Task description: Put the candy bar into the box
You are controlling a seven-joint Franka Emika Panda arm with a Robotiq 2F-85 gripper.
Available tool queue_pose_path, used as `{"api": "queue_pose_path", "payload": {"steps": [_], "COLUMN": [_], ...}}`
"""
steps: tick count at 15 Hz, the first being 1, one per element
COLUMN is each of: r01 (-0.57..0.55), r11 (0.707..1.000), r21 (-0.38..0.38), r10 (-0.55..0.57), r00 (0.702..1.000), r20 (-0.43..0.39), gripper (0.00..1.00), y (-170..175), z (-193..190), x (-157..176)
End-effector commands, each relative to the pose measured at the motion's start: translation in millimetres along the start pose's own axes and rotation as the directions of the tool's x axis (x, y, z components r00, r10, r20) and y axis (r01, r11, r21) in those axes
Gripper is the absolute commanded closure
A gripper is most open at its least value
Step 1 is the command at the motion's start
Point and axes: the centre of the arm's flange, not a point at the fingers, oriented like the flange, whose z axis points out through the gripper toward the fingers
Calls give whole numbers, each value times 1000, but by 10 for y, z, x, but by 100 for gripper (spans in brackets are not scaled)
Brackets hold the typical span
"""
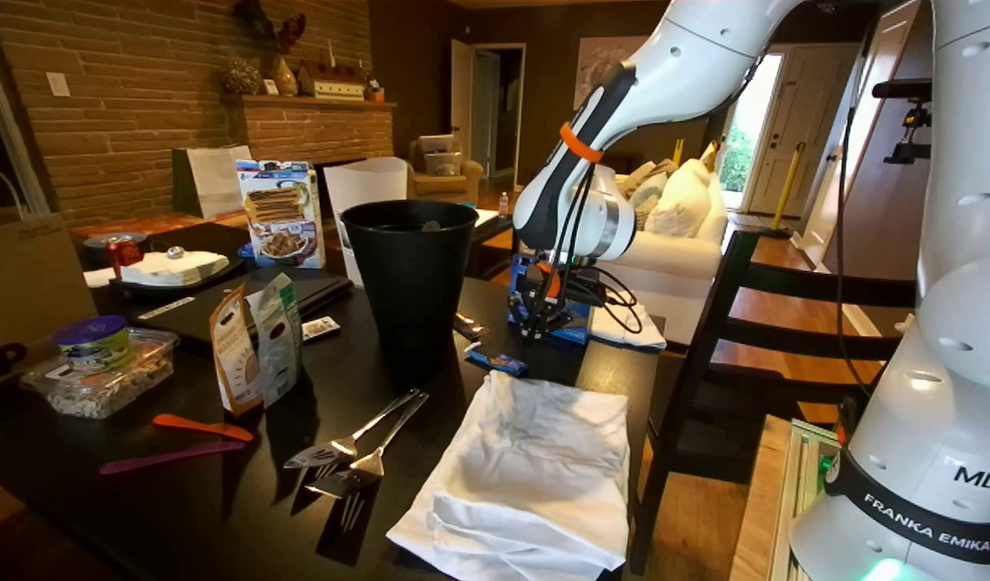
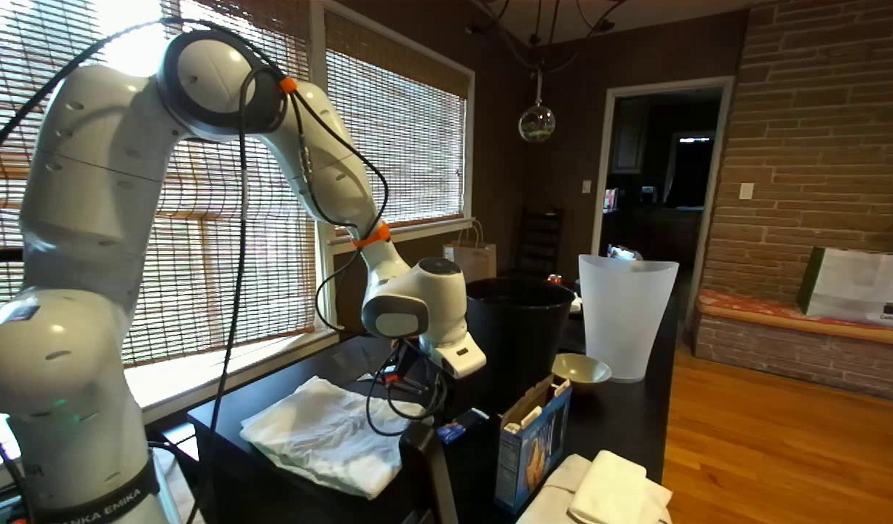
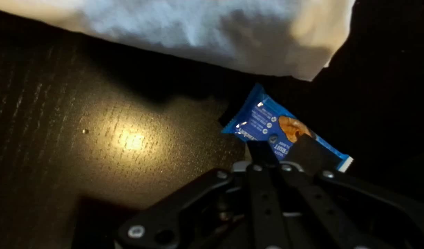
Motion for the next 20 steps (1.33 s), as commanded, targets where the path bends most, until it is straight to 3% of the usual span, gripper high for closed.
{"api": "queue_pose_path", "payload": {"steps": [1, 10, 11, 18, 19, 20], "r01": [3, 84, 92, 130, 131, 133], "r11": [1000, 996, 996, 992, 991, 991], "r21": [18, 6, 6, 3, 4, 4], "r10": [-3, -84, -92, -130, -131, -133], "r00": [1000, 995, 994, 991, 990, 990], "r20": [13, 61, 64, 44, 43, 43], "gripper": [67, 4, 1, 2, 9, 26], "y": [-13, -55, -68, -110, -109, -114], "z": [-36, 356, 391, 574, 596, 613], "x": [-40, -116, -115, -40, -33, -27]}}
